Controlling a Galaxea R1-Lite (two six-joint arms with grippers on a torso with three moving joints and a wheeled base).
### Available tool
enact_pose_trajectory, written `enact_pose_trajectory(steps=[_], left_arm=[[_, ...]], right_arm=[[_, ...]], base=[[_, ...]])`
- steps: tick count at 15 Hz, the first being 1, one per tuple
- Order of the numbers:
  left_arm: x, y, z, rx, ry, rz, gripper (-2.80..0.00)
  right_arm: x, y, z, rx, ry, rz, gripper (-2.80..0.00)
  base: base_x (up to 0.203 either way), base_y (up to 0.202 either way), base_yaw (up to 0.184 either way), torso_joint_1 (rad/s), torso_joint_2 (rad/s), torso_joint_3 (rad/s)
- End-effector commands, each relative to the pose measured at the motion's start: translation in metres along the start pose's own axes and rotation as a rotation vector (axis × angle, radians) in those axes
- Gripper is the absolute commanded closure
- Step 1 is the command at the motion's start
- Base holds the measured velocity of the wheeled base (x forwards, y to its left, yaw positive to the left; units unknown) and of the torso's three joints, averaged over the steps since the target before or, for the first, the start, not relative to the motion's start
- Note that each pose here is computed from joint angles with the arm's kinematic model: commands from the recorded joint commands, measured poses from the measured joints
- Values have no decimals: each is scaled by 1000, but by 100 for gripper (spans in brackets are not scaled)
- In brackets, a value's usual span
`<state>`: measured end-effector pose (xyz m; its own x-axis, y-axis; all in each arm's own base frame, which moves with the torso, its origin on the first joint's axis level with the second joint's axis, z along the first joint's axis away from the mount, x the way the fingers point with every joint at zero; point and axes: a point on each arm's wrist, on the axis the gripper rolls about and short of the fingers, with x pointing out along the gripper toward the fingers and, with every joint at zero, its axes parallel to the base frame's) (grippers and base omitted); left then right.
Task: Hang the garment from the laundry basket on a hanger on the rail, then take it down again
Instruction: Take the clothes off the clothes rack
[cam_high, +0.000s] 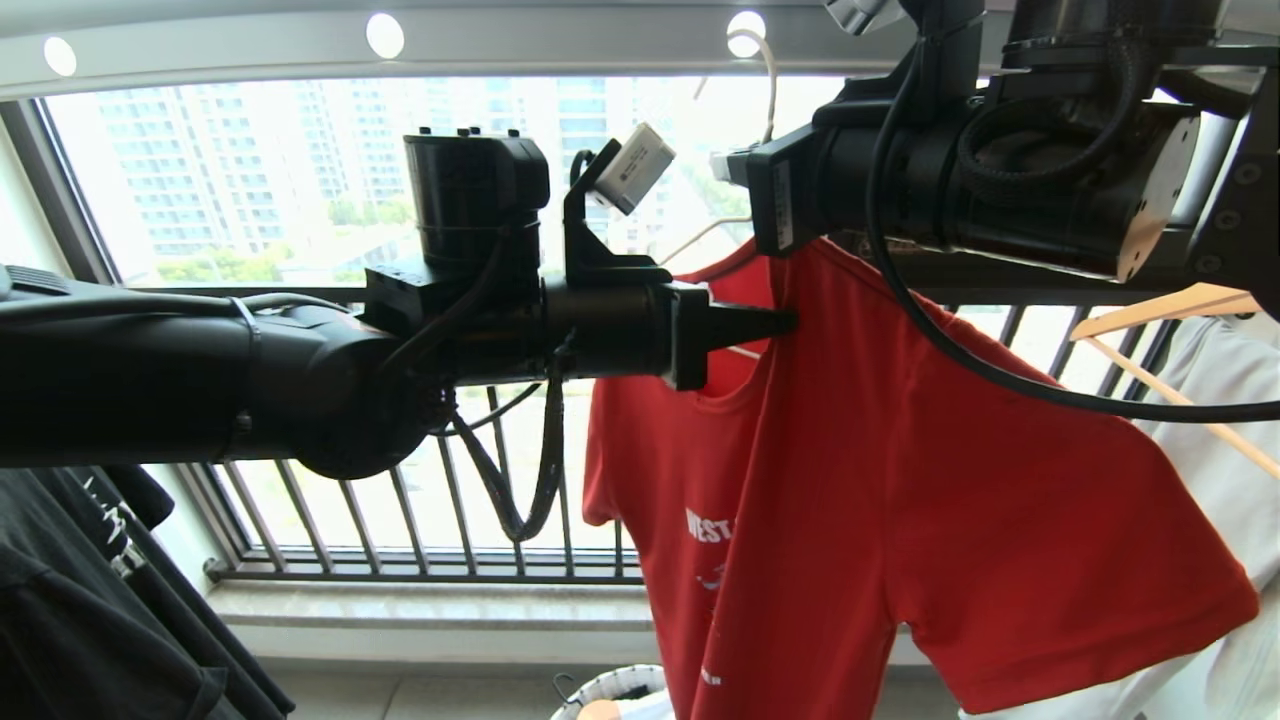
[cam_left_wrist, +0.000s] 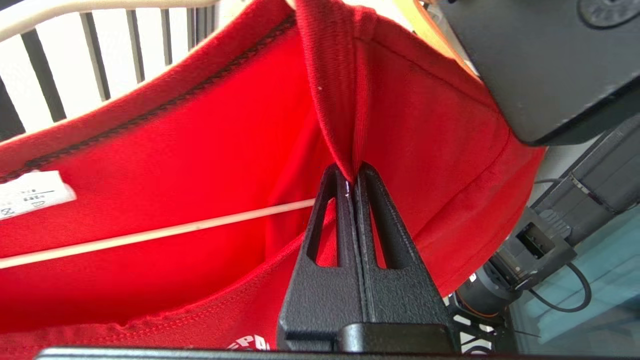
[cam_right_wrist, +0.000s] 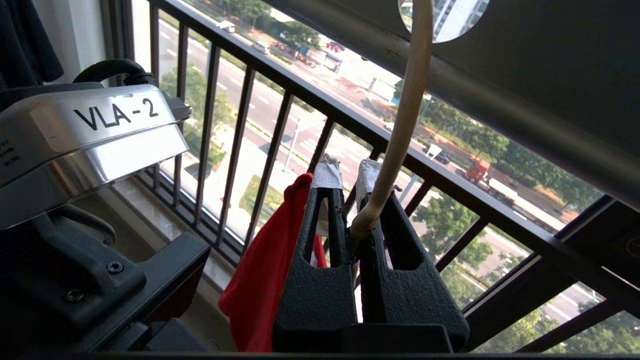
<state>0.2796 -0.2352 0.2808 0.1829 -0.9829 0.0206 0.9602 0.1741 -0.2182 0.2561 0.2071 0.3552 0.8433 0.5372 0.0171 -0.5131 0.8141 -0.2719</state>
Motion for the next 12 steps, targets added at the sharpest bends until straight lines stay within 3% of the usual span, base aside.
enact_pose_trajectory(steps=[1,7,12], left_arm=[[0,-11,1,4,0,-24,0],[1,-39,-13,-26,46,-60,0],[-5,-49,-17,-45,75,-65,0]], right_arm=[[0,0,0,-2,-1,0,0],[0,0,1,-1,-5,-3,0],[-1,-1,3,-2,-10,-2,0]], base=[[0,0,0,0,0,0],[0,0,0,0,0,0],[0,0,0,0,0,0]])
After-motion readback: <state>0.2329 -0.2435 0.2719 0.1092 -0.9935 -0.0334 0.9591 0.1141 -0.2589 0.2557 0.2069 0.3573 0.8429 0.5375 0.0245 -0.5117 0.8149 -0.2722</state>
